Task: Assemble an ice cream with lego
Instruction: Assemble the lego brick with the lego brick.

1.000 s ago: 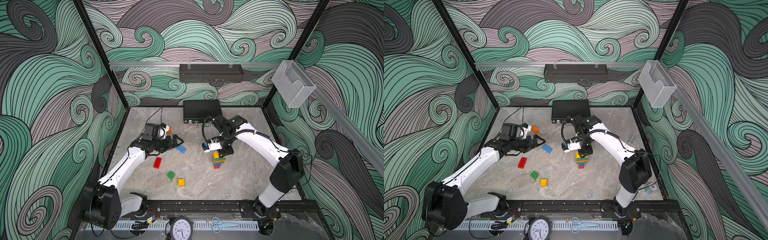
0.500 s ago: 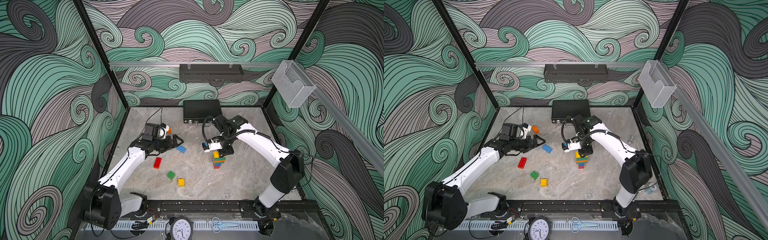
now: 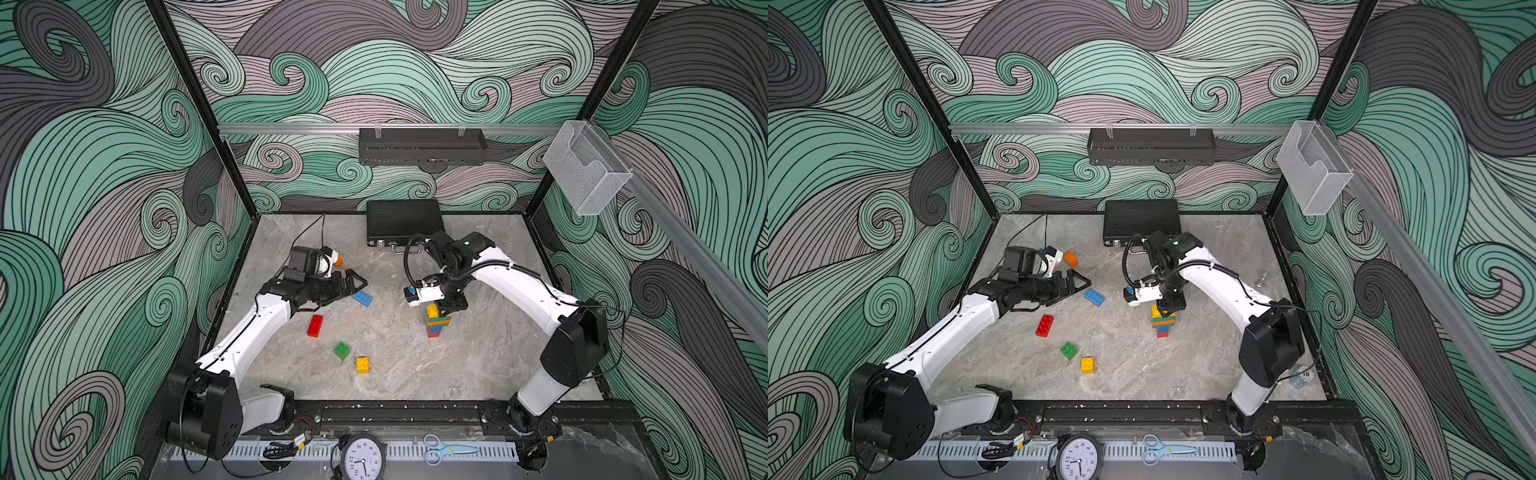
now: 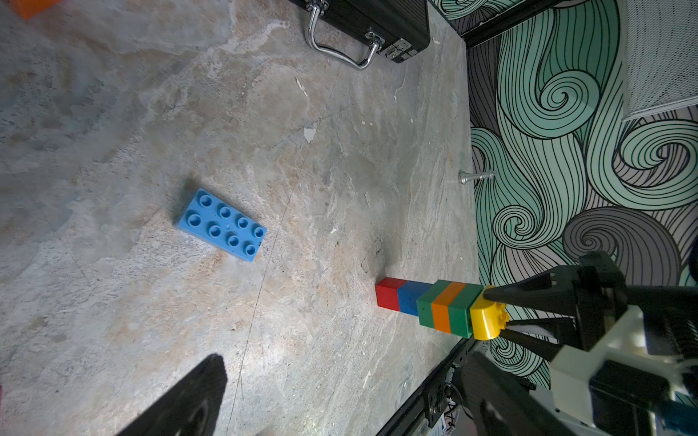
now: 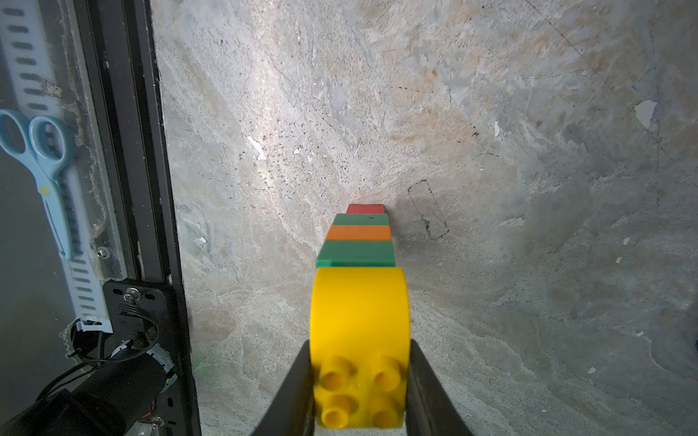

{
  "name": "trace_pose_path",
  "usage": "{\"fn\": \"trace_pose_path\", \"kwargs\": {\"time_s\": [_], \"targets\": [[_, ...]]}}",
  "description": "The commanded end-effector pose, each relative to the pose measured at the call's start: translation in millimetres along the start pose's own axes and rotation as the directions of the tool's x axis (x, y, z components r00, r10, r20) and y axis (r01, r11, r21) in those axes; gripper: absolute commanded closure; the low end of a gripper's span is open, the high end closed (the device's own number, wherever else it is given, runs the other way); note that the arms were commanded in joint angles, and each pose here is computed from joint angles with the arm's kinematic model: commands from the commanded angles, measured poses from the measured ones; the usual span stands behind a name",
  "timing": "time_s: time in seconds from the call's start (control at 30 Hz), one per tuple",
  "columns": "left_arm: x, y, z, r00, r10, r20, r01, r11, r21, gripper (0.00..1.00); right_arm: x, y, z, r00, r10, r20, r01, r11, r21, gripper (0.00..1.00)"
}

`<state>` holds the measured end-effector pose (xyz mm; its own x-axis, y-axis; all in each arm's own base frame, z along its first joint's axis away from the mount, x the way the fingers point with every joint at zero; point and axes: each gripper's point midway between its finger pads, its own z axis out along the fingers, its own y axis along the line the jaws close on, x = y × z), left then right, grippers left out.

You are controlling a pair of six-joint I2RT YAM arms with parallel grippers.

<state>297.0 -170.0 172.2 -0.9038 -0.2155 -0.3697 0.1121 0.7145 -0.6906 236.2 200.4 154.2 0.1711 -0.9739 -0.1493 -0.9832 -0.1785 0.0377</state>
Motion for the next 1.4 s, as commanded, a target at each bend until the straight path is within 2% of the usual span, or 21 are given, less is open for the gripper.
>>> {"fn": "trace_pose_path", "kwargs": {"time_s": [0.0,0.27,0.47,1.1,1.23,1.37], "targets": [[-1.2,-1.5,-3.7,1.000,0.006,0.009,-0.006,1.000,-0.002,0.02,1.7,9.4,-0.4,1.000,-0.019,-0.007,0.018,1.000,-0.021,1.00],[-1.1,-1.7,-4.0,1.000,0.007,0.010,-0.007,1.000,-0.001,0.02,-1.0,4.8,-4.6,0.999,-0.042,0.010,0.042,0.999,0.029,1.00],[-0.8,-1.5,-5.0,1.000,0.007,0.013,-0.007,1.000,-0.002,0.02,0.0,6.2,-2.6,0.998,-0.059,0.010,0.059,0.998,0.024,1.00],[-0.8,-2.3,-6.5,1.000,0.014,0.014,-0.014,1.000,-0.005,0.02,11.0,14.2,11.3,0.995,-0.091,-0.033,0.088,0.994,-0.065,1.00],[-0.5,-2.1,-6.3,1.000,0.014,0.012,-0.014,1.000,-0.006,0.02,17.5,14.6,17.3,0.993,-0.089,-0.076,0.082,0.993,-0.090,1.00],[-0.9,-1.8,-6.3,1.000,0.014,0.013,-0.014,1.000,-0.007,0.02,8.3,14.7,15.4,0.996,-0.073,-0.049,0.068,0.993,-0.101,1.00]]}}
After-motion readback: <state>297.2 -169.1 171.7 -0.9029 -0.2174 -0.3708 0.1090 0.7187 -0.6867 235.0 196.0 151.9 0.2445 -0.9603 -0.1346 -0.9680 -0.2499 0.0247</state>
